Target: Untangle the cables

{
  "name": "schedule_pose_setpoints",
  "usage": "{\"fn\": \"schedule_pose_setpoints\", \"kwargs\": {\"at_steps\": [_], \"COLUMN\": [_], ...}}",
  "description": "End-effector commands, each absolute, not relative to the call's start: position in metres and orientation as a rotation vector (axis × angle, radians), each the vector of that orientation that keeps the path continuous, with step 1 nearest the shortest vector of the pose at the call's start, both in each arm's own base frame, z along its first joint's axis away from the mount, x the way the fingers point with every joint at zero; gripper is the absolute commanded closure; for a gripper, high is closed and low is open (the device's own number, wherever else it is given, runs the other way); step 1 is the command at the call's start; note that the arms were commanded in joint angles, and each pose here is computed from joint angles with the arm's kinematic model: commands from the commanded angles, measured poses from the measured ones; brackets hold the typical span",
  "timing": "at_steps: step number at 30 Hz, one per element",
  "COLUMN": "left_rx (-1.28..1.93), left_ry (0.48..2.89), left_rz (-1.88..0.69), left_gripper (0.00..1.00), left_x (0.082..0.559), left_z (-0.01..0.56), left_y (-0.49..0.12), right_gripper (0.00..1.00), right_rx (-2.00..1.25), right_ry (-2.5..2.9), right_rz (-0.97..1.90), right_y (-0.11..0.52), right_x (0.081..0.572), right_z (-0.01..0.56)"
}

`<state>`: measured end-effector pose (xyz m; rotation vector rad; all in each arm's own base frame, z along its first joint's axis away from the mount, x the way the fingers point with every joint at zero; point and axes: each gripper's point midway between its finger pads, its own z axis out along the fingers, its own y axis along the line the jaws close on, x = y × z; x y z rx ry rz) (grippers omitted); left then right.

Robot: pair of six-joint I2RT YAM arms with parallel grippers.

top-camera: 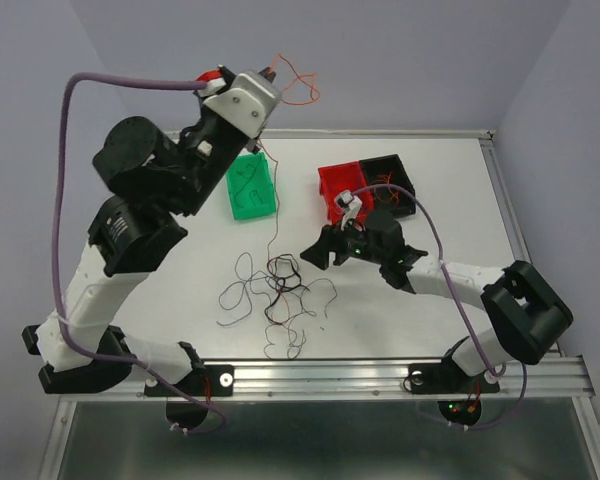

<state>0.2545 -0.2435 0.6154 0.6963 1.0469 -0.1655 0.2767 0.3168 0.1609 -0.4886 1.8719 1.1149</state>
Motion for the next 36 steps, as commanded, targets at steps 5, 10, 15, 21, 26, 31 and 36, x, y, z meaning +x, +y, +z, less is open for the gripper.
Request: {"fn": "schedule_pose_setpoints", "kwargs": {"at_steps": [5,10,15,21,26,31,36], "left_rx": [0.525,0.474,0.454,0.471,0.475,0.443,0.366], "left_ry": [0.912,0.884,0.867,0.901,0.934,0.976,1.017], "left_rz": [-0.164,-0.141,-0.145,-0.104,-0.076,-0.056,-0.035], "left_gripper": [1.0,1.0,1.0,1.0,1.0,1.0,1.0], "left_x": [0.206,0.189,0.173,0.18,0.184,0.182,0.187], "left_z": [0.664,0.67,0.662,0.634,0.609,0.579,0.532], "left_y": [-0.163,-0.131,-0.108,-0.109,-0.106,-0.091,-0.078], "right_gripper": [0.24,0.24,0.25,0.35,0.67,0.99,0.99], "right_rx": [-0.52,-0.545,-0.555,-0.617,-0.597,-0.555,-0.467], "right_ry": [2.011,2.08,2.117,2.168,2.164,2.082,1.93], "right_rz": [0.83,0.704,0.625,0.577,0.539,0.529,0.51], "right_y": [0.355,0.371,0.373,0.388,0.396,0.402,0.392], "right_x": [0.312,0.32,0.324,0.323,0.335,0.352,0.365], "right_z": [0.121,0.091,0.072,0.048,0.046,0.081,0.16]}}
